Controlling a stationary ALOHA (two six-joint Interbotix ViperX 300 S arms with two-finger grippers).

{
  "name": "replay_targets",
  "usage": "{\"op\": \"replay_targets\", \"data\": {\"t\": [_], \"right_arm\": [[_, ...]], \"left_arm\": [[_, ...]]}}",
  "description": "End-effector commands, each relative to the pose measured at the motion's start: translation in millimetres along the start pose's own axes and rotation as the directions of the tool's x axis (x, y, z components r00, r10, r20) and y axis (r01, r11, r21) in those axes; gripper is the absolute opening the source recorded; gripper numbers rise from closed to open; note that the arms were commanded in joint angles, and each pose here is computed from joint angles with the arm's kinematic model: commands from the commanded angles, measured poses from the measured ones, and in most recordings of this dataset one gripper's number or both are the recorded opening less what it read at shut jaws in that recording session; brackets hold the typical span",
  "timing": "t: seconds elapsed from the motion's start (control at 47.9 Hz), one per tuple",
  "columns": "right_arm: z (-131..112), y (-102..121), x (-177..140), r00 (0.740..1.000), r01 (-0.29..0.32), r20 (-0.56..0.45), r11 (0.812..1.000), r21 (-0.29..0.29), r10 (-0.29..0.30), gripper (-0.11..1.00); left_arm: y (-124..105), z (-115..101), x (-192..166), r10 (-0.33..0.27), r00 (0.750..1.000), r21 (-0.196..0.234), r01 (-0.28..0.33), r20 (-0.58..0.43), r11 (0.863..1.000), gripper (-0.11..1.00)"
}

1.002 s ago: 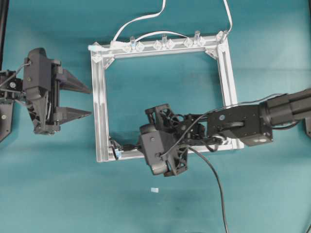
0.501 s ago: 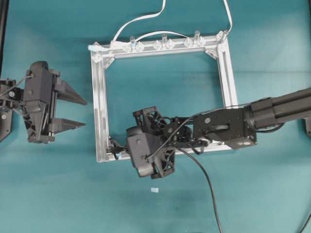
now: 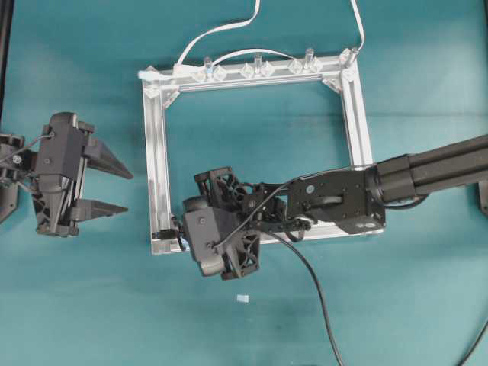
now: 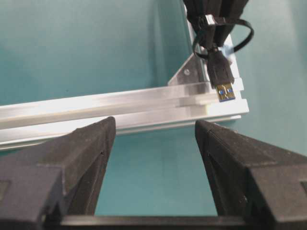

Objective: Insert the wire through the string loop located on the left side.
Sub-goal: 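Push the USB plug through the black zip-tie loop with the right gripper, then move the left gripper in and grasp the plug emerging from the loop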

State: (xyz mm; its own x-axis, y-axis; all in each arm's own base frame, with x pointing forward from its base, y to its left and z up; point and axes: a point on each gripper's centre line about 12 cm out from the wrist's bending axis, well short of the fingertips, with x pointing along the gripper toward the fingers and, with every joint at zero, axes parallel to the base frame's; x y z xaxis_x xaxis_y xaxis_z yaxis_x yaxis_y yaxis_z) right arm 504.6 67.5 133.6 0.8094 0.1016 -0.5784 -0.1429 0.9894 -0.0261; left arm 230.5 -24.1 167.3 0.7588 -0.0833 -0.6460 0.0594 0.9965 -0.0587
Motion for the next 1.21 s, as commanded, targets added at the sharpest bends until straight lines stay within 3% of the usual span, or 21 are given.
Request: {"op": "replay_targets", "data": {"t": [0.0, 0.543, 0.981, 1.189], "right_arm": [[21, 0, -7, 0.999, 0.001, 0.052, 1.0, -0.005, -0.001, 0.1], [21, -1, -7, 0.999, 0.003, 0.052, 1.0, -0.004, -0.002, 0.1], [20, -1, -6, 0.999, 0.004, 0.053, 1.0, -0.006, -0.004, 0.1], [21, 0, -7, 0.998, 0.004, 0.058, 1.0, -0.006, -0.004, 0.1]], "left_arm": [[-2, 4, -1, -0.008, 1.0, 0.0, 0.008, 0.007, 1.0, 0.69], [-17, 3, -2, -0.054, 0.998, 0.028, 0.054, -0.022, 0.998, 0.69], [-30, 0, -3, -0.093, 0.993, -0.088, 0.087, -0.073, 0.992, 0.69], [-37, 1, -4, -0.114, 0.991, -0.082, 0.108, -0.072, 0.991, 0.69]]}}
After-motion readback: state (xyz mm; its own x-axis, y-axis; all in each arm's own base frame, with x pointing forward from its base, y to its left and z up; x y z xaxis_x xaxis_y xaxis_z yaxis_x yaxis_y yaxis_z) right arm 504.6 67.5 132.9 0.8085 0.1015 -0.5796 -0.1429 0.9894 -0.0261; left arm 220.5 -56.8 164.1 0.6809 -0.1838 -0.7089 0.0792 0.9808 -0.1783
